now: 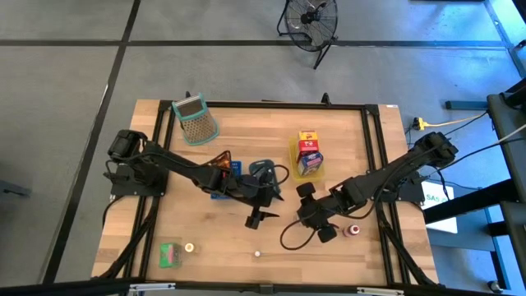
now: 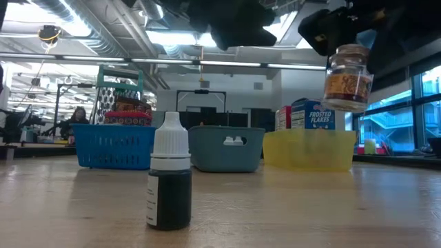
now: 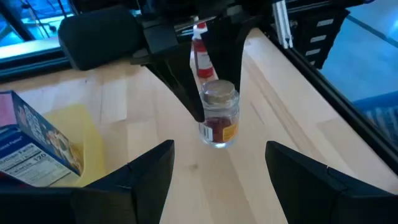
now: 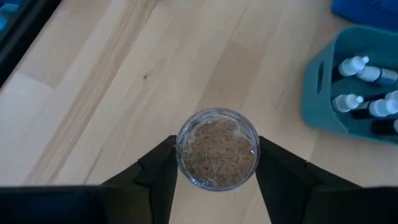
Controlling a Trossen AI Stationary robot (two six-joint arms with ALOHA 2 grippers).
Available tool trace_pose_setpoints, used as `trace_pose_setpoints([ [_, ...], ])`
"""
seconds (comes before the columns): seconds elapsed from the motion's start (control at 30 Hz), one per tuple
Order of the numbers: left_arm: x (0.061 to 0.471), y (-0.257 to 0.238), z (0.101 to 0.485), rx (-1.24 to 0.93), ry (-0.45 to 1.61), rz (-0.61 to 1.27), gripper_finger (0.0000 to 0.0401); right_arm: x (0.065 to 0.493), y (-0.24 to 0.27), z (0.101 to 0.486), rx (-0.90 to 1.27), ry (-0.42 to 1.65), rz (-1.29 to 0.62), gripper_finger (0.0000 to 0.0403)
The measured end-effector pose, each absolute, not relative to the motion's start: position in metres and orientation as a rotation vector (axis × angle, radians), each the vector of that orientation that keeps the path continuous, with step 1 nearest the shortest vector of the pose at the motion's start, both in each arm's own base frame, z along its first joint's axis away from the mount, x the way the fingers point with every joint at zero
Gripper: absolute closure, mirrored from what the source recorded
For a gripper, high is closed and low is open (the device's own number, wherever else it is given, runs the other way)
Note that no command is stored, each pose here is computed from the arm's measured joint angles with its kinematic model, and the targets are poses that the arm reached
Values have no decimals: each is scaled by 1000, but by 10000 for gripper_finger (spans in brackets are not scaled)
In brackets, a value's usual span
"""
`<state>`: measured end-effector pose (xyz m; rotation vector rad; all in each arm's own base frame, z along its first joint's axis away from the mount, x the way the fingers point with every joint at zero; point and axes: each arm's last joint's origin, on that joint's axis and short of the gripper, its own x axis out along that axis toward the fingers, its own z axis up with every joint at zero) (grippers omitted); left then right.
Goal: Pick & Place Kitchen Items
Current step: Put the brown seasoning bottle into the blue bin
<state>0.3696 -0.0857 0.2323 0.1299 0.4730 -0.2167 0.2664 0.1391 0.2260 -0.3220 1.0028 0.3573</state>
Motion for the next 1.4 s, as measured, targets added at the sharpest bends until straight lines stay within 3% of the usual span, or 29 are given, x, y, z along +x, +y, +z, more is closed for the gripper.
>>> trace_pose_setpoints([
  [0.33,369,-90,231,137,477,-224,152,270,141,237,-335,981,369,217],
  [0.67,378,-92,200,98,565,-208,152,272,140,242,-333,967,353,217],
  [1.4,395,-87,196,16,420,-151,152,280,124,242,-364,963,327,217],
])
